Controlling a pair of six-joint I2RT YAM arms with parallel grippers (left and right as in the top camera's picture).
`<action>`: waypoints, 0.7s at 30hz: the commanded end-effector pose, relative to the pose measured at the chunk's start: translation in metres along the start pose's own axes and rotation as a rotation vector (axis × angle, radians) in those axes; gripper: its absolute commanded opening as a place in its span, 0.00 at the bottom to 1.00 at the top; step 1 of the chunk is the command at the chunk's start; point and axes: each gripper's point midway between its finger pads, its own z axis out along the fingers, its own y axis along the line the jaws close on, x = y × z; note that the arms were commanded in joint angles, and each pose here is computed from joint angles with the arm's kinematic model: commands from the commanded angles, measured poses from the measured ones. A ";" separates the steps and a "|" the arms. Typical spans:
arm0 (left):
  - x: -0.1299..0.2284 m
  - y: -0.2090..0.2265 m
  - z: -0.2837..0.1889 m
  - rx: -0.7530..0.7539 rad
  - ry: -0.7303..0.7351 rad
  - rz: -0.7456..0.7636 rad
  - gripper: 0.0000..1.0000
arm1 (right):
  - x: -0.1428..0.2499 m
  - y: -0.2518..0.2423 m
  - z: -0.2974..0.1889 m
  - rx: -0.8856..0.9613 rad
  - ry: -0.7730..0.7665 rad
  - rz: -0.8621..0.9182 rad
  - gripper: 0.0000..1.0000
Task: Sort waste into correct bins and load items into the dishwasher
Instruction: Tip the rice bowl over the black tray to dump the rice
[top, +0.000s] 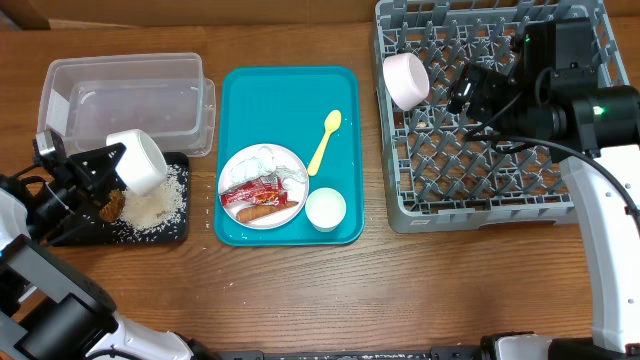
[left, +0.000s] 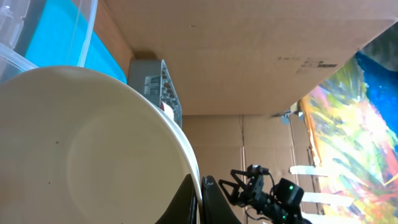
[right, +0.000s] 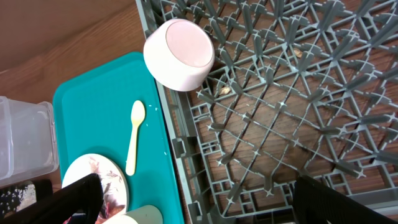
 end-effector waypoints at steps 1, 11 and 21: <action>0.002 -0.012 -0.001 0.033 -0.013 -0.005 0.04 | -0.005 0.002 -0.005 -0.007 -0.022 -0.003 1.00; 0.003 -0.007 -0.009 -0.007 -0.025 -0.040 0.04 | -0.001 -0.001 -0.005 0.004 -0.009 -0.006 1.00; 0.013 -0.008 0.014 -0.046 0.065 0.084 0.04 | -0.007 0.002 -0.006 -0.007 -0.030 -0.007 1.00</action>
